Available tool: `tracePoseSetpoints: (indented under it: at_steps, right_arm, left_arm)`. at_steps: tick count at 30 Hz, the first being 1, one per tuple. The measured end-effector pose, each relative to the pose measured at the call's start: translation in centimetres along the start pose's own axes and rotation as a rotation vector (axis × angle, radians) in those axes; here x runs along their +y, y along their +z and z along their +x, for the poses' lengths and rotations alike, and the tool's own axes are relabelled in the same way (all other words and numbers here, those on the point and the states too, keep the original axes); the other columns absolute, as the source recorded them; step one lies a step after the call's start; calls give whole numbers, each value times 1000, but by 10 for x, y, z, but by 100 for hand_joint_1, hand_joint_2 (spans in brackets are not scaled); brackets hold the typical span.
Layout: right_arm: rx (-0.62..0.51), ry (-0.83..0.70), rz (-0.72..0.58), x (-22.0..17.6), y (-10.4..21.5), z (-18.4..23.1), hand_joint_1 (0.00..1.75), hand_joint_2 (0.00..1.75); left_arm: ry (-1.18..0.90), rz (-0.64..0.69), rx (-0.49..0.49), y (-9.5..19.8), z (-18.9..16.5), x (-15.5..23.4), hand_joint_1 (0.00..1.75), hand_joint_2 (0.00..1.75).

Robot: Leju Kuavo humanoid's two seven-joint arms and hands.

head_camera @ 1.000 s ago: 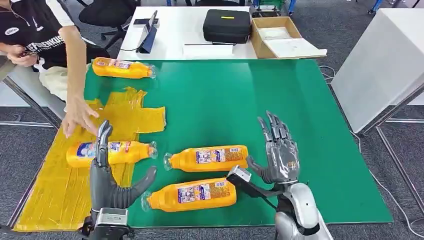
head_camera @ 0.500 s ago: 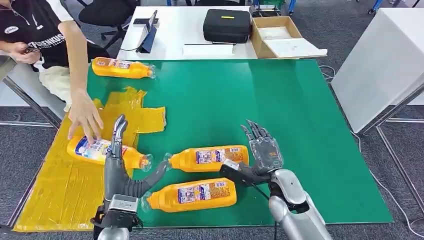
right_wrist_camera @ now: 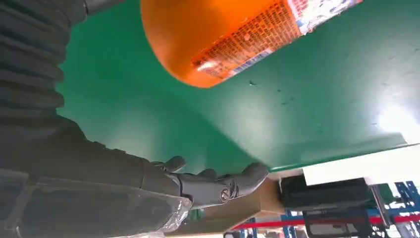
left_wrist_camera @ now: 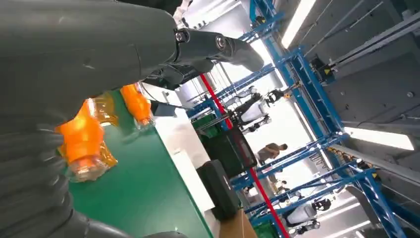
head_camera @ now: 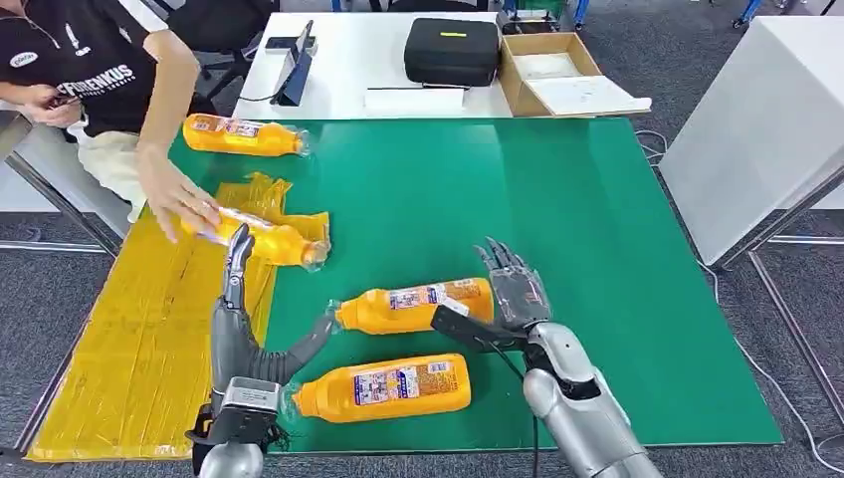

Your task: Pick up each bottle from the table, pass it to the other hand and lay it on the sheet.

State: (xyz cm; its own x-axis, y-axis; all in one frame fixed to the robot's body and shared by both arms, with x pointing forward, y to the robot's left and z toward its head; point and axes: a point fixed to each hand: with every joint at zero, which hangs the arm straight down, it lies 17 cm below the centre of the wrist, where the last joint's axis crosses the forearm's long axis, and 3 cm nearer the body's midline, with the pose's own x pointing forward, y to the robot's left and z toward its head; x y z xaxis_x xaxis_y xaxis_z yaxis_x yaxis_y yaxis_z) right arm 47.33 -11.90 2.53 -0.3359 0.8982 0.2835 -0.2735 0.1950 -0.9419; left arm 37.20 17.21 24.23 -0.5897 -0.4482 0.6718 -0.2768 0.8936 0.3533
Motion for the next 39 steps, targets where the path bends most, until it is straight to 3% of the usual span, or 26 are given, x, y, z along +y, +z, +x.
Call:
tracePoseSetpoints:
  at_steps: [18,35,36,37,39]
  right_arm:
    - [-45,72,69,20,-13,25,0,175]
    - [-61,272,251,61,-19,37,0,175]
    - [-61,279,263,63,-19,37,49,175]
    - [-61,288,280,64,-19,38,168,175]
    - [-53,300,314,66,-21,37,175,175]
  left_arm:
    - [5,9,9,-5,-6,-1,0,175]
    - [17,8,12,-16,-11,-4,0,175]
    - [18,9,13,-16,-11,-4,0,175]
    - [18,8,14,-17,-12,-4,0,175]
    - [19,10,13,-19,-12,-5,0,175]
